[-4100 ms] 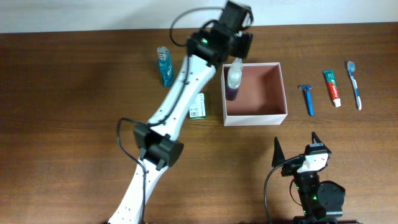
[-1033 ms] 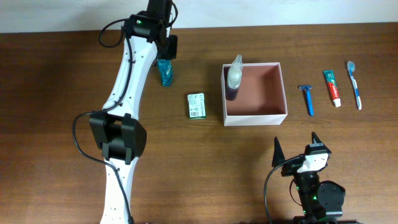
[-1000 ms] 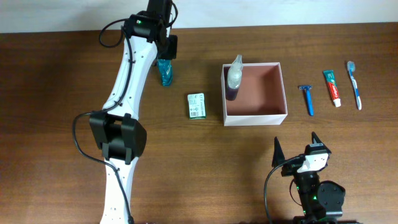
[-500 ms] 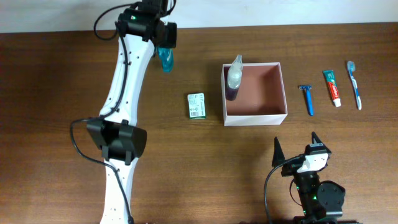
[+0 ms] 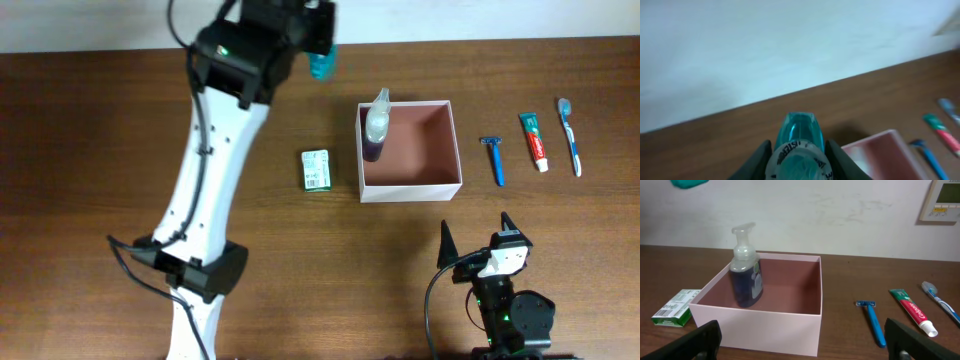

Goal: Pack container
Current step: 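Grasp the blue Listerine bottle cap with the left gripper, then carry the mouthwash over the box and lower it beside the soap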

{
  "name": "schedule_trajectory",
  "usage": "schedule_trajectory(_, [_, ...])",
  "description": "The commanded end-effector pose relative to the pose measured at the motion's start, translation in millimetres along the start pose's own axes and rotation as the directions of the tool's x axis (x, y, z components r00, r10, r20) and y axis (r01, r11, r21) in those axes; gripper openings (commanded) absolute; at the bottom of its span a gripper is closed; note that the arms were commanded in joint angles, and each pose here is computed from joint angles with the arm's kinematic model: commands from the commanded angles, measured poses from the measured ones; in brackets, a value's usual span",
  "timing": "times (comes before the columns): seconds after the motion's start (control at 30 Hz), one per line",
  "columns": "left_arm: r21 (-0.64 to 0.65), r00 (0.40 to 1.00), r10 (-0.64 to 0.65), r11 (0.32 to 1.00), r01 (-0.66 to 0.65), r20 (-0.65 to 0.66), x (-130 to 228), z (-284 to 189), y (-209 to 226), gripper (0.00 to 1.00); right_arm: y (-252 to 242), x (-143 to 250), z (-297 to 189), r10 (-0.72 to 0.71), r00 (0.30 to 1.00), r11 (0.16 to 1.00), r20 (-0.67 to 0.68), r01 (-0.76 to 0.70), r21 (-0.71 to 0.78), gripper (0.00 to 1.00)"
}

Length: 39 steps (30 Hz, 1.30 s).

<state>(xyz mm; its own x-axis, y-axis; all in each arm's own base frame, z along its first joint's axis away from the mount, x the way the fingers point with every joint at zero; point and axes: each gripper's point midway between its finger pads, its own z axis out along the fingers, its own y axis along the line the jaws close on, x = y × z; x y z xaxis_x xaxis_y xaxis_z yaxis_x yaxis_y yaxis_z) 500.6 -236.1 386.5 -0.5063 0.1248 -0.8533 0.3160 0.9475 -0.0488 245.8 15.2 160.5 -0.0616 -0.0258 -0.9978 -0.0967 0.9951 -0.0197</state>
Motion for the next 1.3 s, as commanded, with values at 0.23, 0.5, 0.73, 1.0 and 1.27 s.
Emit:
schedule_trajectory(0.23, [0.197,0.986,0.06,0.976,-0.09,0.154,-25.4,-38.7,-109.9,0.25,3.9,1.8,-0.1,0.0,1.0,1.0,-0.002,0.0,-0.018,0.99])
schedule_trajectory(0.5, [0.255,0.987,0.097,0.958,-0.128,0.131,-5.1,-22.3,-155.5,0.25,3.9,1.8,-0.1,0.0,1.0,1.0,-0.002,0.0,-0.018,0.99])
schedule_trajectory(0.73, [0.262,0.99,0.122,0.955,-0.138,0.075,24.6,25.5,-175.3,0.25,3.9,1.8,-0.1,0.0,1.0,1.0,-0.002,0.0,-0.018,0.99])
schedule_trajectory(1.0, [0.253,0.989,0.147,0.957,-0.144,0.006,63.2,81.8,-185.3,0.26,3.9,1.8,-0.1,0.0,1.0,1.0,-0.002,0.0,-0.018,0.99])
schedule_trajectory(1.27, [0.241,0.984,0.169,0.959,-0.151,-0.058,91.9,108.3,-185.4,0.26,3.9,1.8,-0.1,0.0,1.0,1.0,-0.002,0.0,-0.018,0.99])
